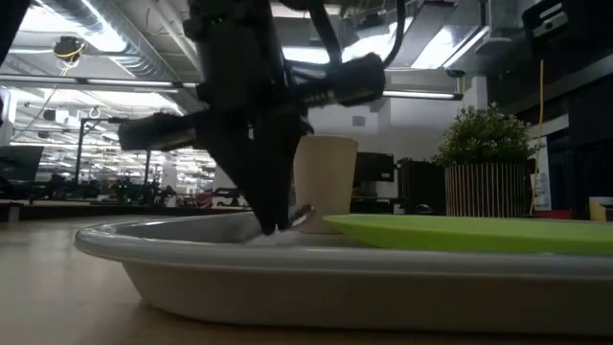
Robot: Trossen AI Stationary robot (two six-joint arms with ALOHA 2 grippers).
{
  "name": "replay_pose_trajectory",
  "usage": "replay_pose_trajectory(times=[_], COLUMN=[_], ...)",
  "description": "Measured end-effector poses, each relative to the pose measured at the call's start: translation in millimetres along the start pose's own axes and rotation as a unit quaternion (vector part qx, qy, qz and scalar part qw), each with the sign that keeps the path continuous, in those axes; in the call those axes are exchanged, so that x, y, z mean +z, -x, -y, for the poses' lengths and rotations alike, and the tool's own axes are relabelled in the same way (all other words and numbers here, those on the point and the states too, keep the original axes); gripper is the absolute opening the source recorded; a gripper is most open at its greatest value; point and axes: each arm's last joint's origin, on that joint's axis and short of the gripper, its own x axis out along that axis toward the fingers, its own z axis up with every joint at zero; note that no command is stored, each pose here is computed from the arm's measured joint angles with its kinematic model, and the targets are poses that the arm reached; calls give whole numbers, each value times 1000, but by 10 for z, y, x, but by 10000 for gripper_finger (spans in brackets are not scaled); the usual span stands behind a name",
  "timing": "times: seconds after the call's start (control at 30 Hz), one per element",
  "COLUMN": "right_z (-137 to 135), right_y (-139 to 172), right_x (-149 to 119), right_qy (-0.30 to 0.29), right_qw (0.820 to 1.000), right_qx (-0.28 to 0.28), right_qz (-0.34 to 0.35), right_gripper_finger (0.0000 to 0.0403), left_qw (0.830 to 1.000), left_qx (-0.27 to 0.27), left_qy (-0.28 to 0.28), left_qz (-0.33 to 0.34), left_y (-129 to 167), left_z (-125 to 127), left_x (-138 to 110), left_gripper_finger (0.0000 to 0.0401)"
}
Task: Pick and place plate/cup/fork/spoon on tray
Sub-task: Put the black spoon on the gray serving tray to the left side of the green plate, then adjust the orange fork on the gray tray
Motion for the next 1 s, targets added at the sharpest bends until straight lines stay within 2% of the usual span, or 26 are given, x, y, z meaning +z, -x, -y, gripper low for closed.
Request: replay_pose_trajectory(times=[0.47,0.9,1.0], right_z=[8,12,12], right_y=[2,3,3], right_x=[-59,-83,-83], right_qy=[5,6,5], right_qw=[1000,999,999], right_qx=[-4,-6,-6], right_qz=[-30,-42,-42], right_gripper_finger=[146,146,146], left_qw=[1000,999,1000], left_qx=[10,21,9], left_qy=[24,3,3], left_qz=[16,24,22], left_y=[-80,-87,1], left_z=[12,-1,16], left_x=[113,163,177], left_gripper_finger=[27,57,59])
